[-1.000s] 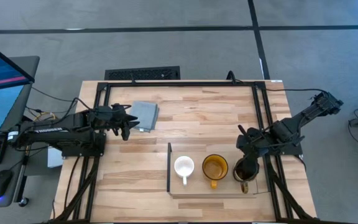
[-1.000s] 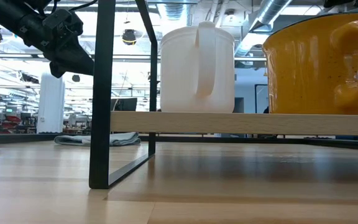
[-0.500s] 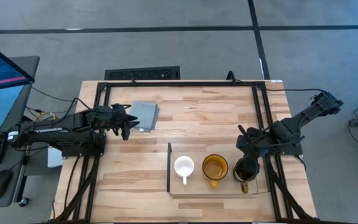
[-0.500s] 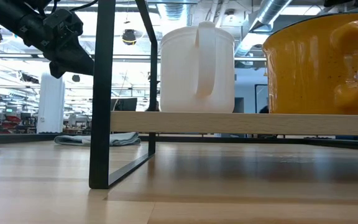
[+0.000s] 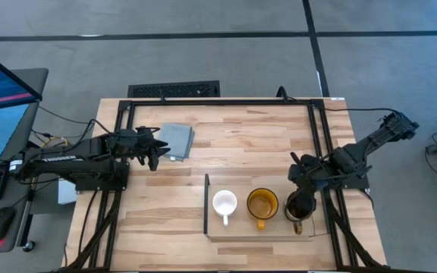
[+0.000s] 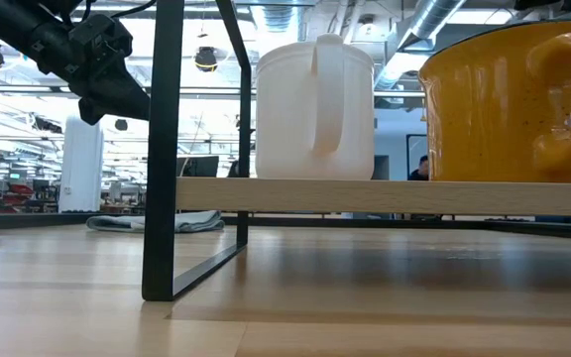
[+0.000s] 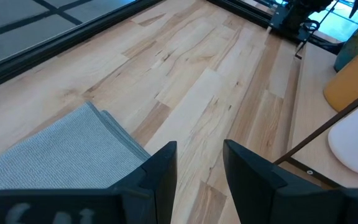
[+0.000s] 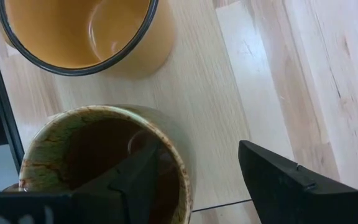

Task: Stack small to large cups/mugs on shelf
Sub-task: Put the green mug on the shelf

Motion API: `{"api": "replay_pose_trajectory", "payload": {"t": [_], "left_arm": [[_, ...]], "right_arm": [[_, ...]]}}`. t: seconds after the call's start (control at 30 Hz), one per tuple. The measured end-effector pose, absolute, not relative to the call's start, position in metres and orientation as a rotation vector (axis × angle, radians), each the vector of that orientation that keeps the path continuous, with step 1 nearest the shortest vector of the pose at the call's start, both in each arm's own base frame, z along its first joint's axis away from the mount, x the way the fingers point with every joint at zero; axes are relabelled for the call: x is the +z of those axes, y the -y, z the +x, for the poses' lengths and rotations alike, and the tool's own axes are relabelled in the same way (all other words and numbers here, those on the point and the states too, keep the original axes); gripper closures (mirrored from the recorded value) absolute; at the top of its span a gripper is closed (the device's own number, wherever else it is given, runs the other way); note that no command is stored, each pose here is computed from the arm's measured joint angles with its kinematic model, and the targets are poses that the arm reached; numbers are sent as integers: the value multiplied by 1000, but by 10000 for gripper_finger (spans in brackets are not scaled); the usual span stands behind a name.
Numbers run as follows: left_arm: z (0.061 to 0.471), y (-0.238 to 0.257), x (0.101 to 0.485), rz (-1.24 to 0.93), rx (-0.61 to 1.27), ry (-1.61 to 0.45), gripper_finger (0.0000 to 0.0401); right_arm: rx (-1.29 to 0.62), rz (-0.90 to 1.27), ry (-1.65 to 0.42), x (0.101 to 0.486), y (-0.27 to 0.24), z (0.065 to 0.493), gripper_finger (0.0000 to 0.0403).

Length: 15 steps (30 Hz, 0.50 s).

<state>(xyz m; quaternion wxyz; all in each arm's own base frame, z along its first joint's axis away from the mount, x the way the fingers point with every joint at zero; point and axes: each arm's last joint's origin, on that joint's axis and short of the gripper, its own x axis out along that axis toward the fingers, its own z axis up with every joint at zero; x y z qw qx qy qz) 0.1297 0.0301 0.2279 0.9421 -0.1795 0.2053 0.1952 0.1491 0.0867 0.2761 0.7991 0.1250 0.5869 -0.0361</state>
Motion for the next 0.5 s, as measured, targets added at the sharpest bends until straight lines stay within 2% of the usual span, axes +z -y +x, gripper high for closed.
{"api": "replay_pose_trajectory", "payload": {"t": [0.2, 0.5], "left_arm": [[130, -30, 228, -366, 398, -419, 281], [130, -30, 228, -361, 397, -420, 281]], "right_arm": [[1, 292, -1269, 277, -90, 151, 157], [11, 300, -1281, 277, -90, 150, 157]]}}
